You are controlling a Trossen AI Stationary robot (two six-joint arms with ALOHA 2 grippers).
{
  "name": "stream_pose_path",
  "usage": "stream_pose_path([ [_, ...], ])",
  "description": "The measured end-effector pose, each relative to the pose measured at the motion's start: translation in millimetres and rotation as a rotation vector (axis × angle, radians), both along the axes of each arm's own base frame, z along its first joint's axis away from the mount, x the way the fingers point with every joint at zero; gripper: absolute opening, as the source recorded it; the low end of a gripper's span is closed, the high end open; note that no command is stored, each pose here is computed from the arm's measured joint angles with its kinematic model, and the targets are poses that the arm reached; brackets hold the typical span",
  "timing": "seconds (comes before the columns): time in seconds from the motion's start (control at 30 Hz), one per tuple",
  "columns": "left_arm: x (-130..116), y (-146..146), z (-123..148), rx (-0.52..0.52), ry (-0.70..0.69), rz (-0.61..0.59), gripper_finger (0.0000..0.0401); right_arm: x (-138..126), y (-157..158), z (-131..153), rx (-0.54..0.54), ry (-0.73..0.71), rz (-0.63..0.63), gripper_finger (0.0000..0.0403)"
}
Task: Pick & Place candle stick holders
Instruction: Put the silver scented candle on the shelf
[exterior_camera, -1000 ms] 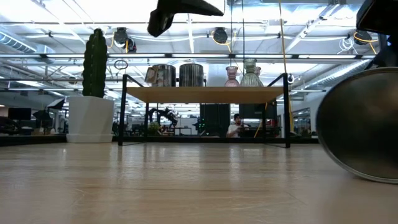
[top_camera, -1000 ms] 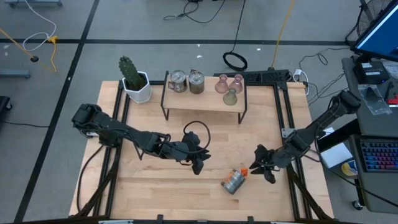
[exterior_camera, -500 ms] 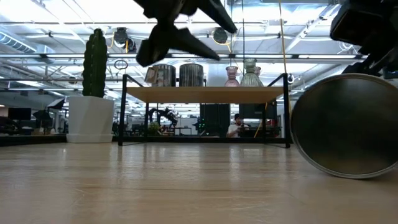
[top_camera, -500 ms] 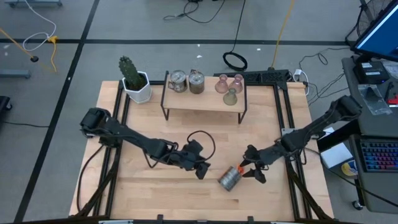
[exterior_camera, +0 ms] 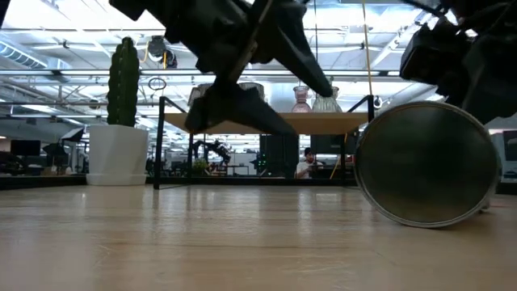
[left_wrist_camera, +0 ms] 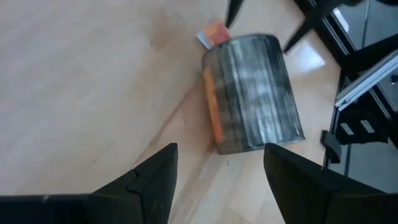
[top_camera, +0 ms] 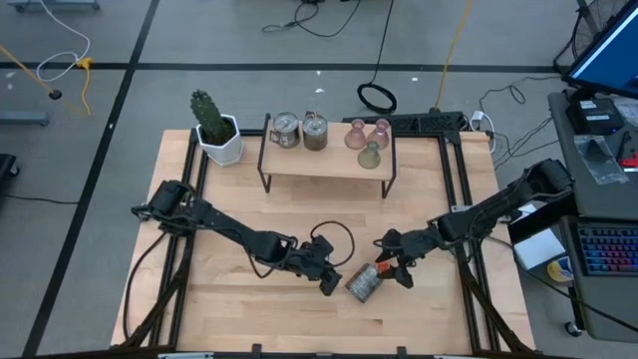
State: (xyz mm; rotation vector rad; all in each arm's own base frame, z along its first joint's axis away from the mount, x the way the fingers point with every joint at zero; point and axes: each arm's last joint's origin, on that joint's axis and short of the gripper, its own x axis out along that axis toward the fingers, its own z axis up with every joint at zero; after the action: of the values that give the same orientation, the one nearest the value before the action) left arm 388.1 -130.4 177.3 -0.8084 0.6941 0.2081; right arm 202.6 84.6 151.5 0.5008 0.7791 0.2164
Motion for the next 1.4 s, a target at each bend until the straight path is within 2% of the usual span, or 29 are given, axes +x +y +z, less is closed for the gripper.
stream_pose_path([
  [0.17,6,1,-15,-0.013,0.016,-0.011,0.0237,6,-5,-6,0.026,0.018,0.006,0.0263],
  [0.43,11,6,-23,-0.003,0.013,-0.049,0.0237,15,-9,-15,0.060,0.029,0.018,0.0259],
  [1.23,15,18,-24,0.002,0.015,-0.034,0.0237,21,-16,-9,0.035,-0.064,0.018,0.0256],
  [1.4,15,17,-24,-0.041,0.024,-0.038,0.0237,21,-19,-9,0.046,-0.067,0.043,0.0256],
])
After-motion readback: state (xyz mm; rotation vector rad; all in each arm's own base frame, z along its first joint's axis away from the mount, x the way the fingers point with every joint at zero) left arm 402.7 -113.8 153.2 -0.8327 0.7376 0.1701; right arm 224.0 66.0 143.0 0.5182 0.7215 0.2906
